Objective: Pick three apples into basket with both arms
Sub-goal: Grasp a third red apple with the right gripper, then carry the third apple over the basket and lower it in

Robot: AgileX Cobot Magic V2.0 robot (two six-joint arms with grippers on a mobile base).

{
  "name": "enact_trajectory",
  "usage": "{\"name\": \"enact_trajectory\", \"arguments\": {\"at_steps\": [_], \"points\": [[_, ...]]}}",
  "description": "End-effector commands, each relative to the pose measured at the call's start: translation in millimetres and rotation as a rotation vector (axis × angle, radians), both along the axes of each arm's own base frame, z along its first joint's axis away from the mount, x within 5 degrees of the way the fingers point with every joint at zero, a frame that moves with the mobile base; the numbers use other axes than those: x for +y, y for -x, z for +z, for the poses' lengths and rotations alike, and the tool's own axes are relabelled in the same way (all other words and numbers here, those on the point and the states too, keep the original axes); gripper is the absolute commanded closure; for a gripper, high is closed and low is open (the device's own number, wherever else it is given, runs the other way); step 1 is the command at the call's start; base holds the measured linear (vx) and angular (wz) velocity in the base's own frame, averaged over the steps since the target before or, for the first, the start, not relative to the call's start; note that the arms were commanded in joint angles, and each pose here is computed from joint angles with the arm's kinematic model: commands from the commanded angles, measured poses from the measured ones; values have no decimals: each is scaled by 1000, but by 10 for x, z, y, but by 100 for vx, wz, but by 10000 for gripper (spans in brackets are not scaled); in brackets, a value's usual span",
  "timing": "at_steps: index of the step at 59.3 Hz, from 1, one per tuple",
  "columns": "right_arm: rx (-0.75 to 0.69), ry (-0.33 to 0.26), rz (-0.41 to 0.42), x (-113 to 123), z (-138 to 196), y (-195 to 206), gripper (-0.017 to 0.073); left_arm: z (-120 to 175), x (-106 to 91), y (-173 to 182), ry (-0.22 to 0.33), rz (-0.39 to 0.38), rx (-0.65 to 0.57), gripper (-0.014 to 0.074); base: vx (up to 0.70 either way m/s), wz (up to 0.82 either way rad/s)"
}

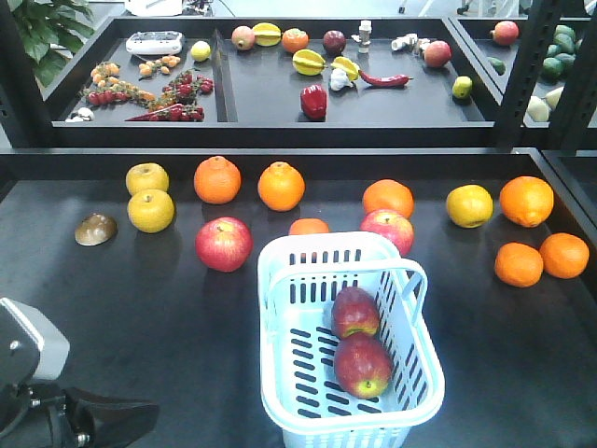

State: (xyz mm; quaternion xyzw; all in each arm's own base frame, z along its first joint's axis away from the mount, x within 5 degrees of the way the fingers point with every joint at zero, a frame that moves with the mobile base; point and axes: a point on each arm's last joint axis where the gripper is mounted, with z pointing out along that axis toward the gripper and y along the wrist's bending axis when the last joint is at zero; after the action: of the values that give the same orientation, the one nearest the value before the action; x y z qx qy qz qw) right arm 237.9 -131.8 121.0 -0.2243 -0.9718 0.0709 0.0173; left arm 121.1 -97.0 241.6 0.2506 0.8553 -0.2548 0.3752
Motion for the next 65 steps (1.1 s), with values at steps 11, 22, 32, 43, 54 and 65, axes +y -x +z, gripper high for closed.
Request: {"name": "enact_trajectory", "arguments": {"at_steps": [11, 22, 32, 43, 54, 65], "points": [[-332, -7, 175, 338, 817, -78, 568, 115, -5, -49, 48, 45, -50, 600, 0, 0], [-512, -66, 345, 830, 1278, 2, 565, 115, -5, -50, 48, 46, -50, 600, 0, 0], [-624, -137, 531, 1296, 1591, 186, 564, 115, -5, -50, 48, 46, -50, 600, 0, 0], [-693, -265, 715, 1781, 1744, 416, 564, 115, -5, -50, 48, 46, -51, 600, 0, 0], [-742, -348, 821, 2141, 1613, 502, 561, 117, -4, -54, 49, 49, -54, 600, 0, 0], [-828, -344, 867, 2379, 1486, 409, 536, 116, -4, -53, 49, 48, -53, 600, 0, 0]]}}
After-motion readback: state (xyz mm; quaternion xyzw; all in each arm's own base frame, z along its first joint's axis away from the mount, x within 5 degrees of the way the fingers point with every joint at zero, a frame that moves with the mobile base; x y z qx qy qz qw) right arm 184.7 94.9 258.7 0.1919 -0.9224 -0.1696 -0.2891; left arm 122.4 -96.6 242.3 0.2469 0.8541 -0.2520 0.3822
